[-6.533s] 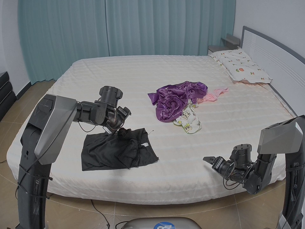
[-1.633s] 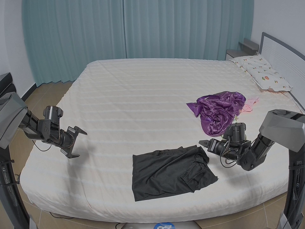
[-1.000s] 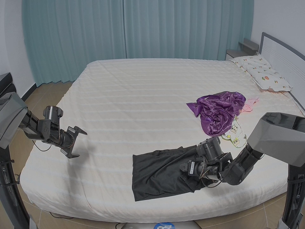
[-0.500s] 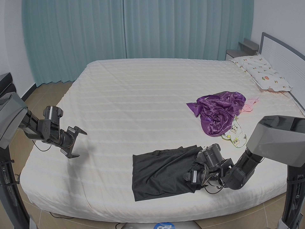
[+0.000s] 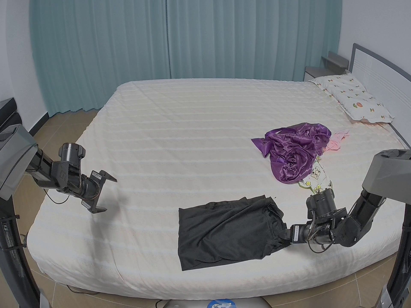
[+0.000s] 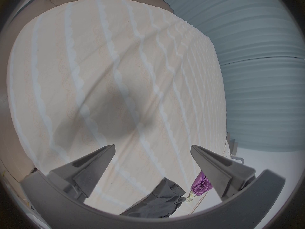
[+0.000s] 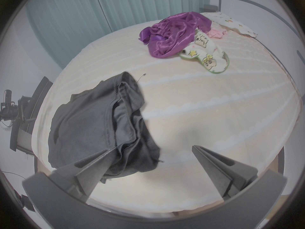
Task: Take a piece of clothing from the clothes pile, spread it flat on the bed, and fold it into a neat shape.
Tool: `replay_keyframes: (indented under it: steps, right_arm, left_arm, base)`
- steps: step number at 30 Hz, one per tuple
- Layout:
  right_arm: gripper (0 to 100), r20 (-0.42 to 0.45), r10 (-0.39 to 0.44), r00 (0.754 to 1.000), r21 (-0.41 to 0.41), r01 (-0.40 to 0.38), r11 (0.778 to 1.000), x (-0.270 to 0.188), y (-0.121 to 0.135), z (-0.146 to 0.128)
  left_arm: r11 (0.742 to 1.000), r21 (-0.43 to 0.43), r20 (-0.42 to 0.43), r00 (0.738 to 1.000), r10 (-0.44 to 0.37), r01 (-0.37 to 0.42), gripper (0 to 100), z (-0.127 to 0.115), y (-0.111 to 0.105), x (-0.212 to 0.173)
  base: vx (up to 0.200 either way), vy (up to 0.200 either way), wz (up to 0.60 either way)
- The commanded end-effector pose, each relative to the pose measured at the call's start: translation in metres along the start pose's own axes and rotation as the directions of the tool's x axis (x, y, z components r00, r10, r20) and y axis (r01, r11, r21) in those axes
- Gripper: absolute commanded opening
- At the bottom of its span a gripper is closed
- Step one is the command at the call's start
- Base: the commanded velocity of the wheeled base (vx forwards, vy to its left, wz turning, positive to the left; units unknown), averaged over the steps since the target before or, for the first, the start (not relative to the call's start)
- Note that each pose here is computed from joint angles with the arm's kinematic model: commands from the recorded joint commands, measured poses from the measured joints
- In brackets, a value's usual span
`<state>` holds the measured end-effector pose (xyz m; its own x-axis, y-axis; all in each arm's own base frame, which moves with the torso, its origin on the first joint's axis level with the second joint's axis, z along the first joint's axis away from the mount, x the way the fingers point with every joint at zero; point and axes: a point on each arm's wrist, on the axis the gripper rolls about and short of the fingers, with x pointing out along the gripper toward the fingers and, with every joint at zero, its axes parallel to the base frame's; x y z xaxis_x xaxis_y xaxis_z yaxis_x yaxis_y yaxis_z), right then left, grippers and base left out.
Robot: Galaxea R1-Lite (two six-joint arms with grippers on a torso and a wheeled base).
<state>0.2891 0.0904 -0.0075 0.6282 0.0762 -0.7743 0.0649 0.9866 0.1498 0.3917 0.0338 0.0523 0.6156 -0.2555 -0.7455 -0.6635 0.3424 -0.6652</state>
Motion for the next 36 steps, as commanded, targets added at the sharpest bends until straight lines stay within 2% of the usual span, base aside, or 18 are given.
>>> replay_keyframes:
  steps: [1, 5, 7, 9, 11, 14, 18, 25, 26, 31, 36]
  right_arm:
    - [100, 0.056, -0.009, 0.998, 0.054, 0.006, 0.999, -0.004, -0.026, 0.005]
    - [100, 0.094, 0.035, 0.995, 0.075, -0.042, 0.996, -0.008, -0.029, 0.009]
    - [100, 0.086, 0.156, 0.984, 0.153, -0.168, 0.974, -0.013, -0.017, 0.004]
    - [100, 0.078, 0.186, 0.979, 0.167, -0.197, 0.966, -0.014, -0.012, 0.002]
    - [100, 0.047, 0.241, 0.969, 0.2, -0.245, 0.949, -0.012, 0.003, -0.005]
    - [100, 0.022, 0.255, 0.967, 0.208, -0.254, 0.945, -0.005, 0.009, -0.01]
    - [100, -0.03, 0.272, 0.962, 0.178, -0.263, 0.948, 0.01, 0.023, -0.024]
    - [100, -0.046, 0.273, 0.961, 0.151, -0.263, 0.953, 0.014, 0.024, -0.032]
    - [0, -0.046, 0.273, 0.961, 0.151, -0.263, 0.953, 0.014, 0.024, -0.032]
    - [0, -0.053, 0.251, 0.966, 0.108, -0.245, 0.964, 0.014, 0.019, -0.033]
    - [0, -0.041, 0.226, 0.973, 0.116, -0.22, 0.968, 0.01, 0.006, -0.03]
  left_arm:
    - [1.0, -0.001, -0.001, 1.0, 0.002, -0.002, 100, 0.0, 0.0, 0.001]
    - [1.0, -0.001, -0.001, 1.0, 0.002, -0.002, 100, 0.0, 0.0, 0.001]
    - [1.0, -0.001, -0.001, 1.0, 0.002, -0.002, 100, 0.0, 0.0, 0.001]
    - [1.0, -0.001, -0.001, 1.0, 0.003, -0.003, 100, 0.0, 0.001, 0.001]
    - [1.0, -0.001, -0.001, 1.0, 0.003, -0.003, 100, 0.0, 0.001, 0.001]
    - [1.0, -0.001, -0.001, 1.0, 0.002, -0.002, 100, 0.0, 0.0, 0.001]
    - [1.0, -0.001, -0.001, 1.0, 0.002, -0.002, 100, 0.0, 0.0, 0.001]
    - [1.0, -0.001, -0.001, 1.0, 0.002, -0.002, 100, 0.0, 0.0, 0.001]
    - [1.0, -0.001, -0.001, 1.0, 0.002, -0.002, 100, 0.0, 0.0, 0.001]
    - [1.0, -0.001, -0.001, 1.0, 0.002, -0.002, 100, 0.0, 0.0, 0.001]
    - [1.0, -0.001, -0.001, 1.0, 0.002, -0.002, 100, 0.0, 0.0, 0.001]
  base:
    - [0.0, 0.0, 0.0]
    - [0.0, 0.0, 0.0]
    - [0.0, 0.0, 0.0]
    - [0.0, 0.0, 0.0]
    - [0.0, 0.0, 0.0]
    - [0.0, 0.0, 0.0]
    - [0.0, 0.0, 0.0]
    - [0.0, 0.0, 0.0]
    - [0.0, 0.0, 0.0]
    - [0.0, 0.0, 0.0]
    - [0.0, 0.0, 0.0]
